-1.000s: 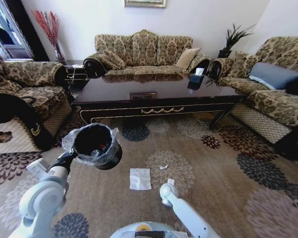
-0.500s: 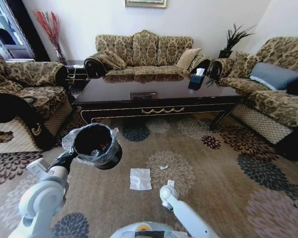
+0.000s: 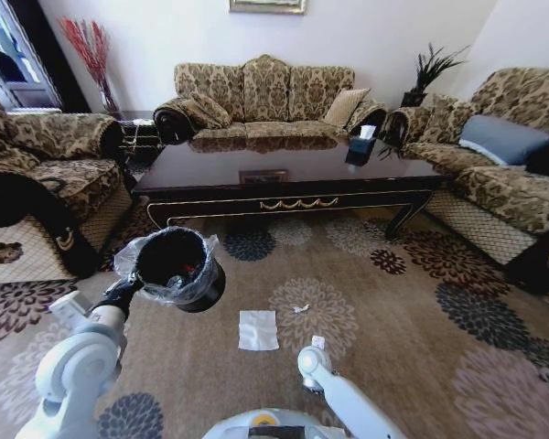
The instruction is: Move to the front of the table and pick up the trash from the floor, then place it into the trash bin.
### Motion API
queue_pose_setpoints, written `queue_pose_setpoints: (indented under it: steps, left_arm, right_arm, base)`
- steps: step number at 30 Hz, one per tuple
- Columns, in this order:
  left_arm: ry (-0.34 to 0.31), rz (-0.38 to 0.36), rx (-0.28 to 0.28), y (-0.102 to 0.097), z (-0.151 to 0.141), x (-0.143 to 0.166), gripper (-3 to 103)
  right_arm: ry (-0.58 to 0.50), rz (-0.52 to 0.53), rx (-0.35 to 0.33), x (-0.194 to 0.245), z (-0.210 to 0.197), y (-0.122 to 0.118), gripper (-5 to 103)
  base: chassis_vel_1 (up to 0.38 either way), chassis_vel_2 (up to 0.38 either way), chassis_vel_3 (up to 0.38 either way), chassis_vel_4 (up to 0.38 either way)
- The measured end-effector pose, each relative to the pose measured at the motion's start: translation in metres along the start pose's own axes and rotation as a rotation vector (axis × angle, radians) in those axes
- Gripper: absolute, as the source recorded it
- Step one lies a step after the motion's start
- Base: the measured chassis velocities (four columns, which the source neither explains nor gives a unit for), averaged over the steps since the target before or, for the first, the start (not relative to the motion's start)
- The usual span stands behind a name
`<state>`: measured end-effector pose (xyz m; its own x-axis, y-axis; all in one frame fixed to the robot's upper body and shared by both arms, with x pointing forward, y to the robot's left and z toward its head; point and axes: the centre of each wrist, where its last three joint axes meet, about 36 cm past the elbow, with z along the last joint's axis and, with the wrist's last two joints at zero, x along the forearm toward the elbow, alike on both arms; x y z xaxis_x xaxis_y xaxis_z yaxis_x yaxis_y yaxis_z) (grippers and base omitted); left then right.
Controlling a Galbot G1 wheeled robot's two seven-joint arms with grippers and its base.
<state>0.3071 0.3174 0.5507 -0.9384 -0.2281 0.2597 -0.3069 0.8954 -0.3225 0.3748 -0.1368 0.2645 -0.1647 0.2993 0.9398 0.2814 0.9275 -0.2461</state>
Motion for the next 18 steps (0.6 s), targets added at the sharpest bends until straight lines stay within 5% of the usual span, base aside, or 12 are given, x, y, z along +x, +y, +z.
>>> queue_pose_setpoints:
  steps: [18]
  left_arm:
    - [0.003,-0.001,0.0,0.001,0.001,-0.001,3]
  right_arm:
    - [-0.061,0.03,0.17,0.003,0.001,-0.006,100]
  base:
    - [0.0,0.0,0.0,0.0]
